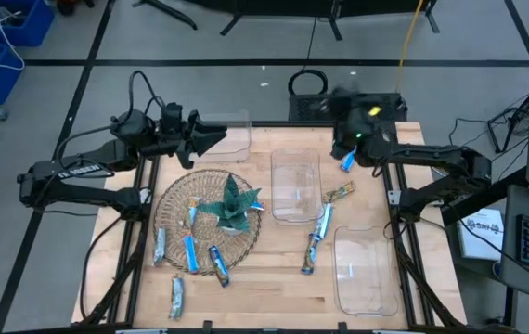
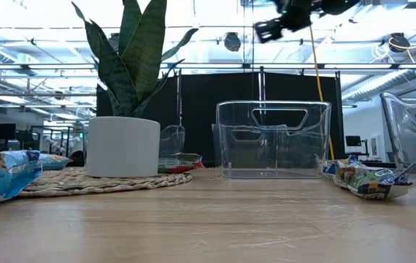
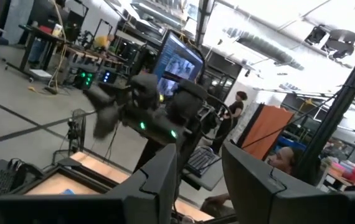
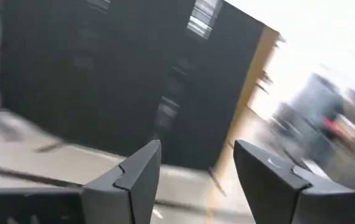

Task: Pick and place Granola Bars by type
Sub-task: Put the blue granola bar into the middle transparent bin

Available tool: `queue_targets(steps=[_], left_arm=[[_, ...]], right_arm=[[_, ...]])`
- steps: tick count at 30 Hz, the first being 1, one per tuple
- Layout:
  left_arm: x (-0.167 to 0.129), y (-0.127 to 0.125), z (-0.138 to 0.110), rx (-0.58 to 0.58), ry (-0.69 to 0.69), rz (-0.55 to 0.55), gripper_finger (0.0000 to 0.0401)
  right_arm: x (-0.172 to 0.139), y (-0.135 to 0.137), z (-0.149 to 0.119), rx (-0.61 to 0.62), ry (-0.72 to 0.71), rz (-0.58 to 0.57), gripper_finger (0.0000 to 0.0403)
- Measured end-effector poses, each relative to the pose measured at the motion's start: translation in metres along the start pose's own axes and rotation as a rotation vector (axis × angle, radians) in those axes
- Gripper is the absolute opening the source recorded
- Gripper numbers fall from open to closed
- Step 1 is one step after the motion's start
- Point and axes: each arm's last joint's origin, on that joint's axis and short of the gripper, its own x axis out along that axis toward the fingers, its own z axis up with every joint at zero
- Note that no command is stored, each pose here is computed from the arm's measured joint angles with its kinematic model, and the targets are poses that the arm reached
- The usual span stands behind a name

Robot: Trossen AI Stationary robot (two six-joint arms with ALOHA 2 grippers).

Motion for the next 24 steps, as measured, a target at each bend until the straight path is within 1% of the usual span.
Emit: queue_targets(steps=[2,3,5,7,8,9,10,11,12,13,14,15,16,17,19,20,24], left_arm=[[0.0,0.0,0.0,-0.002,-0.001,0.0,0.0134],[0.0,0.0,0.0,-0.007,0.0,0.0,0.0134],[0.0,0.0,0.0,-0.009,0.0,0.0,0.0134],[0.0,0.0,0.0,-0.01,0.002,-0.004,0.0134],[0.0,0.0,0.0,-0.014,0.004,-0.008,0.0134],[0.0,0.0,0.0,-0.018,0.006,-0.01,0.0134],[0.0,0.0,0.0,-0.029,0.007,-0.012,0.0134],[0.0,0.0,0.0,-0.039,0.008,-0.014,0.0134],[0.0,-0.001,0.0,-0.044,0.008,-0.014,0.0134],[0.0,0.0,0.0,-0.046,0.008,-0.014,0.0134],[0.0,0.0,0.0,-0.045,0.008,-0.013,0.0134],[0.0,0.0,0.0,-0.045,0.008,-0.013,0.0134],[0.0,0.0,0.0,-0.046,0.007,-0.012,0.0134],[0.0,0.0,0.0,-0.045,0.006,-0.009,0.0134],[0.0,0.0,0.0,-0.042,0.004,-0.007,0.0134],[0.0,0.0,0.0,-0.041,0.004,-0.007,0.0134],[0.0,0.0,0.0,-0.042,0.004,-0.006,0.0134]], right_arm=[[-0.009,0.01,0.002,-0.002,-0.111,0.204,0.0186],[-0.014,0.013,0.005,0.021,-0.17,0.323,0.0184],[-0.021,0.019,0.012,0.12,-0.267,0.562,0.018],[-0.024,0.023,0.015,0.227,-0.272,0.768,0.0176],[-0.023,0.025,0.014,0.248,-0.233,0.847,0.0175],[-0.02,0.026,0.011,0.24,-0.167,0.878,0.0174],[-0.017,0.026,0.005,0.212,-0.07,0.847,0.0174],[-0.012,0.025,0.0,0.186,0.026,0.752,0.0175],[-0.006,0.021,-0.006,0.167,0.105,0.623,0.0176],[0.0,0.016,-0.009,0.171,0.163,0.48,0.0178],[0.006,0.01,-0.01,0.199,0.198,0.362,0.0181],[0.011,0.003,-0.01,0.235,0.22,0.26,0.0184],[0.015,-0.006,-0.01,0.265,0.242,0.185,0.0187],[0.02,-0.014,-0.013,0.283,0.27,0.136,0.019],[0.03,-0.024,-0.02,0.343,0.346,0.087,0.0194],[0.036,-0.029,-0.029,0.374,0.414,0.073,0.0195],[0.058,-0.047,-0.069,0.477,0.758,0.029,0.0196]])
